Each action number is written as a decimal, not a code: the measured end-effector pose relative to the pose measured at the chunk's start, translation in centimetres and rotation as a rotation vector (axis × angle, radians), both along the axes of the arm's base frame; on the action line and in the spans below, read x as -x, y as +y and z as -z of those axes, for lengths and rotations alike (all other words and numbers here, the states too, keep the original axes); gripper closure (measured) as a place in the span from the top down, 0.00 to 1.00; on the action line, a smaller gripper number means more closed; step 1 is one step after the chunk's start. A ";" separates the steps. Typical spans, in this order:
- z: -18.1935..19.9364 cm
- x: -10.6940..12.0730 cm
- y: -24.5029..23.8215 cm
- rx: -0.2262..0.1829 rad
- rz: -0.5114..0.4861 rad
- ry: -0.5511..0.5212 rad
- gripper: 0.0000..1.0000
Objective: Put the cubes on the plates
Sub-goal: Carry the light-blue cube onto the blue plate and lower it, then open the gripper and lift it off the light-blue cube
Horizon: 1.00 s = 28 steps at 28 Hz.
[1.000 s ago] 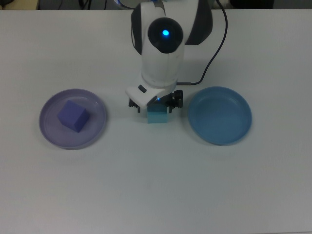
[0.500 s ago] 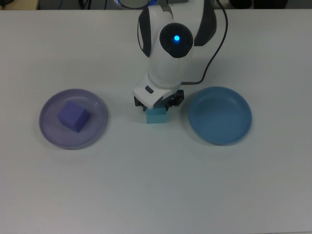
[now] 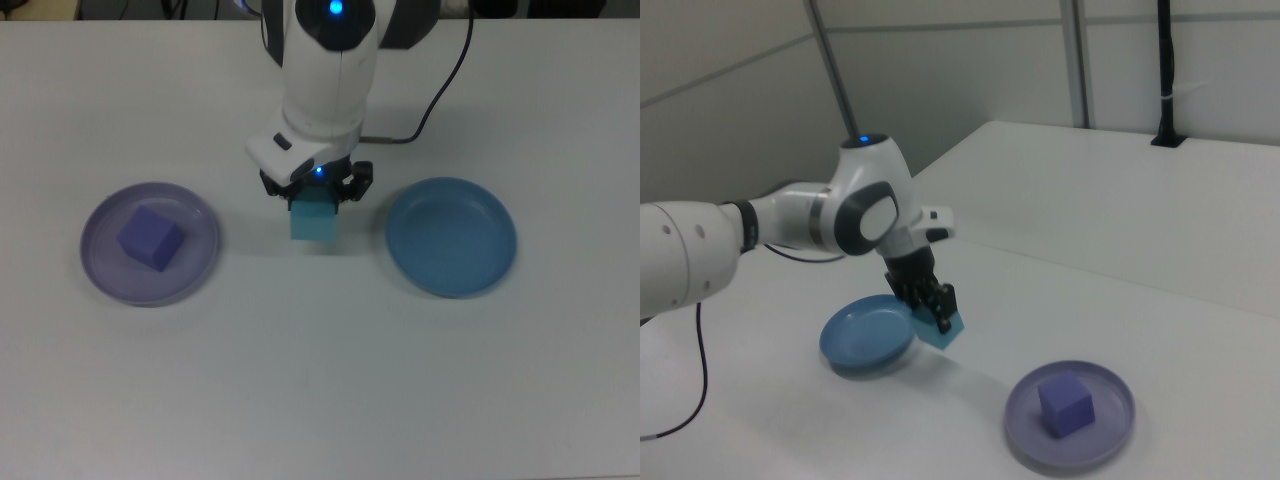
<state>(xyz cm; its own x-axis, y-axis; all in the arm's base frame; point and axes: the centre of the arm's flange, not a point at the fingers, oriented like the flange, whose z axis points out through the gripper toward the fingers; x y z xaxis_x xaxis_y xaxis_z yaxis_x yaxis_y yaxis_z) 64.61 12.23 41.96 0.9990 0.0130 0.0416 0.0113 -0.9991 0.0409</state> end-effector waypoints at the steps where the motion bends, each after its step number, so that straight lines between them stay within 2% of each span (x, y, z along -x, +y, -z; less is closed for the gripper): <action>1: -0.6 0.0 0.4 -0.008 0.004 -0.009 0.59; 6: -2.0 0.5 4.9 -0.046 0.012 -0.034 0.59; 10: -1.9 1.8 9.5 -0.063 -0.040 -0.029 0.59; 16: 0.7 3.5 15.1 -0.029 -0.127 -0.013 0.59; 24: 8.0 3.5 18.1 0.014 -0.138 0.011 0.59; 26: 8.2 3.3 18.1 0.012 -0.132 0.008 0.59; 28: 7.9 3.2 18.1 0.010 -0.131 0.003 0.67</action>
